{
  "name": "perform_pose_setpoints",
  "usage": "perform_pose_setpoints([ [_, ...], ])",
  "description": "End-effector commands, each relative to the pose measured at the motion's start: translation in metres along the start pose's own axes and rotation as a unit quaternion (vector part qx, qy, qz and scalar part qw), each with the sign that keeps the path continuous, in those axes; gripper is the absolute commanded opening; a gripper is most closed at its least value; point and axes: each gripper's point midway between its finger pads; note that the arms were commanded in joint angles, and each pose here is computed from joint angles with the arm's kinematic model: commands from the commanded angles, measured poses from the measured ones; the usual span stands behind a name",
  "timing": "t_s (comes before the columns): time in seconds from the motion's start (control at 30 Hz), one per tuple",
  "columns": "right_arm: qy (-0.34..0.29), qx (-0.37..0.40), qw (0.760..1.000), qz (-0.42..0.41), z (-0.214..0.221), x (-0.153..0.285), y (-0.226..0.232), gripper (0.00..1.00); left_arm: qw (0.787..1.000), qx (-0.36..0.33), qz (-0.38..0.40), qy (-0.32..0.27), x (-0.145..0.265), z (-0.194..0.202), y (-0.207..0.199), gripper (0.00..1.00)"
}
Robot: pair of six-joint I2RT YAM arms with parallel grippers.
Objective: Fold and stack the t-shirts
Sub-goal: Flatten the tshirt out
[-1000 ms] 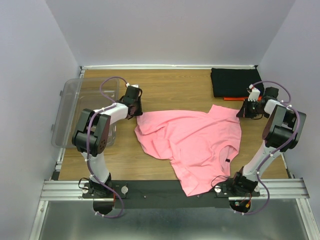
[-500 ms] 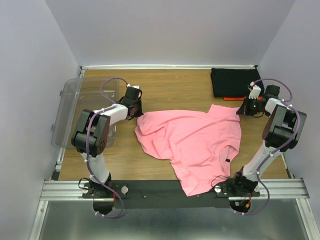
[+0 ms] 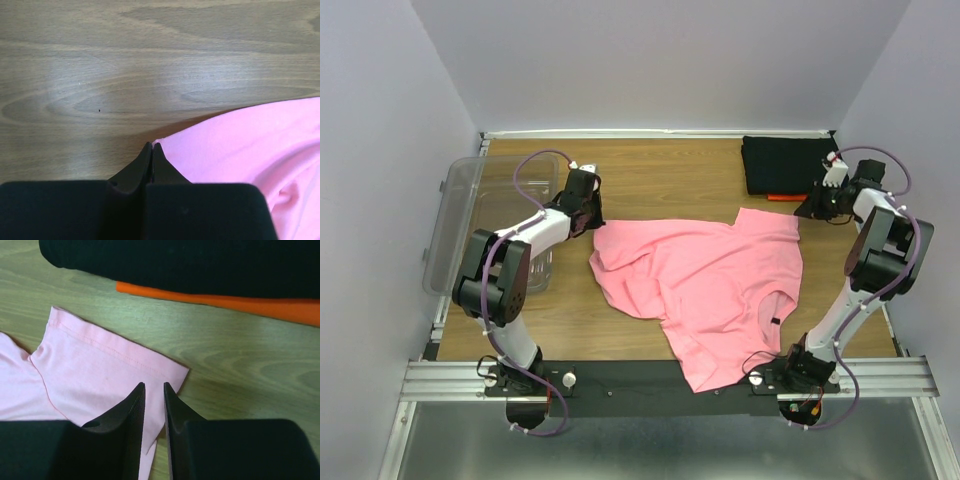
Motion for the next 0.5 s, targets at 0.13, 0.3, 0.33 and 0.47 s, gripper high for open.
perform_pose_setpoints([
  [0.13,0.017,-0.05,0.999,-0.011,0.003,-0.021,-0.014,0.28,1.0,-0.004,0.006,-0.02,0.007,-0.01,-0.001,0.0],
  [0.3,0.029,-0.058,0.998,0.007,0.01,-0.027,-0.025,0.28,1.0,-0.004,0.009,-0.023,0.008,-0.011,-0.003,0.0],
  [0.33,0.03,-0.057,0.998,0.01,0.011,-0.028,-0.026,0.29,1.0,-0.004,0.01,-0.024,0.009,-0.012,-0.003,0.0],
  [0.47,0.033,-0.047,0.998,0.026,0.014,-0.024,-0.03,0.31,1.0,-0.004,0.012,-0.026,0.01,-0.013,-0.004,0.0],
])
Point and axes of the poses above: each gripper's point midway between its finger pads, its own x axis back along the fingers, its own y axis along the line the jaws close on, z = x × y, and after that the axes turned 9 degrees about -x, right-handed
